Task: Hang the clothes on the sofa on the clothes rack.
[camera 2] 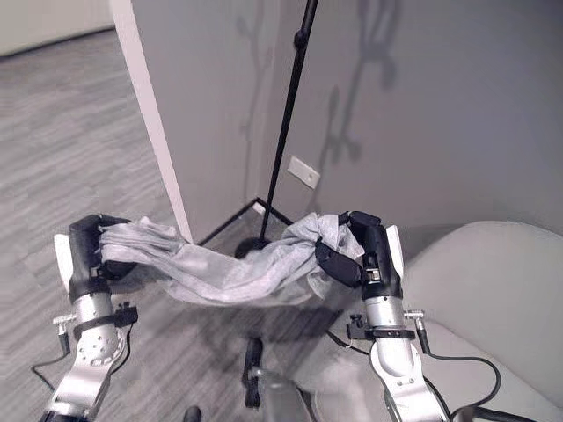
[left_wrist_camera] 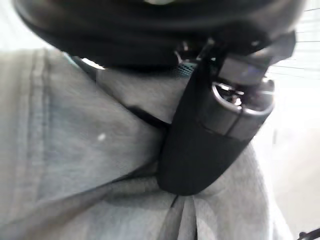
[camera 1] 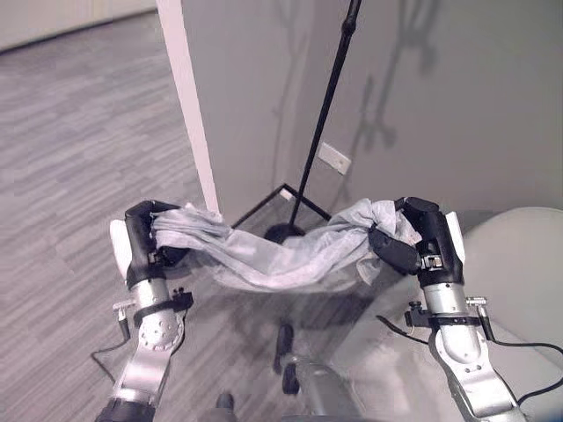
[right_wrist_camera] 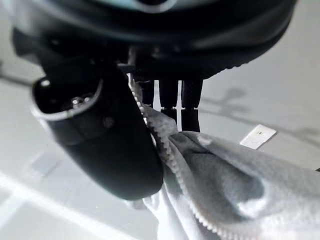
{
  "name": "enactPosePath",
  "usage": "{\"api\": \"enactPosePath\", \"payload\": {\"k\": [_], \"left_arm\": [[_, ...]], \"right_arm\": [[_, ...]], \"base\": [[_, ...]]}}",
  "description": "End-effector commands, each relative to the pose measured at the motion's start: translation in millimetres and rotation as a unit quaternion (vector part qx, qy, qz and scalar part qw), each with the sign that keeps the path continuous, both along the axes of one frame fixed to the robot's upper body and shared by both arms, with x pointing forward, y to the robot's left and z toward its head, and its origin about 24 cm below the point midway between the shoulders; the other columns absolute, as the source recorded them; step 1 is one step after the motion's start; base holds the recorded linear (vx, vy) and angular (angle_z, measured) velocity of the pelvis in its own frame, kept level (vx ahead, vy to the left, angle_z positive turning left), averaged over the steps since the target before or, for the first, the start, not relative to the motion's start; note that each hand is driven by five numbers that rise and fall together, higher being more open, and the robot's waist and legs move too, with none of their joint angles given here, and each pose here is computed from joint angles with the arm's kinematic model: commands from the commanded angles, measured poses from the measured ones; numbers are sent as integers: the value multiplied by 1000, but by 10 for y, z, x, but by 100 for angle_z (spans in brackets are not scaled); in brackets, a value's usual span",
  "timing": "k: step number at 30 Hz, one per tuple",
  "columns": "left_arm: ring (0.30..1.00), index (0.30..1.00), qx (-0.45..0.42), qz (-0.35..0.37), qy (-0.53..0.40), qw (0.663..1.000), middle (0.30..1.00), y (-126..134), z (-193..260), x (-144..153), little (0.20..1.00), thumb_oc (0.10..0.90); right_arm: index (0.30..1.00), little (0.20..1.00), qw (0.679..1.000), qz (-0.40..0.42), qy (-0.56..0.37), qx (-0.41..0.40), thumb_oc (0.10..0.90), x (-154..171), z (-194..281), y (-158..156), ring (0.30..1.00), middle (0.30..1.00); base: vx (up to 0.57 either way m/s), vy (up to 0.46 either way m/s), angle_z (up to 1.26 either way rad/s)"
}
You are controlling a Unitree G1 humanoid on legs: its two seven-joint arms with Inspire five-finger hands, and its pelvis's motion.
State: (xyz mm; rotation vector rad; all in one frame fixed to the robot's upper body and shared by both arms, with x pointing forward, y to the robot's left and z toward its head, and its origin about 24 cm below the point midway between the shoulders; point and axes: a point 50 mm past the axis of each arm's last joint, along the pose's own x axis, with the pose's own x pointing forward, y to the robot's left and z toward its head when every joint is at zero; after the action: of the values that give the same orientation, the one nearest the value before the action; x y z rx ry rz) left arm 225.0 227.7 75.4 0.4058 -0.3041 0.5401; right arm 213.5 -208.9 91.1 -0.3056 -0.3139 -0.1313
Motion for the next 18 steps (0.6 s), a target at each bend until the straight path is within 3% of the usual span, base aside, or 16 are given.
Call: {"api": "enactPosePath", "payload": {"k": [1,7,11,18], "left_arm": [[300,300,86,13,-177,980,300,96,658,28,300,400],[300,300,174,122,-261,942,300,332,1001,39,300,400],[300,300,201,152,-309,917,300,360,1256,130,300,400],[300,300,266,200,-347,877,300,507,1635,233,300,400]], "right_arm": [[300,300,980,-77,-181,-34,400,-36,546,-134,300,300],[300,300,943,-163,-248,-150,400,-62,781,-333,300,300],[300,300,917,-205,-287,-187,400,25,951,-440,300,300],[300,300,878,-212,-368,-221,400,382,1433,-377,300,300]], "base": [[332,77,9],[238,63,15],[198,28,-15],[194,159,-83]]}}
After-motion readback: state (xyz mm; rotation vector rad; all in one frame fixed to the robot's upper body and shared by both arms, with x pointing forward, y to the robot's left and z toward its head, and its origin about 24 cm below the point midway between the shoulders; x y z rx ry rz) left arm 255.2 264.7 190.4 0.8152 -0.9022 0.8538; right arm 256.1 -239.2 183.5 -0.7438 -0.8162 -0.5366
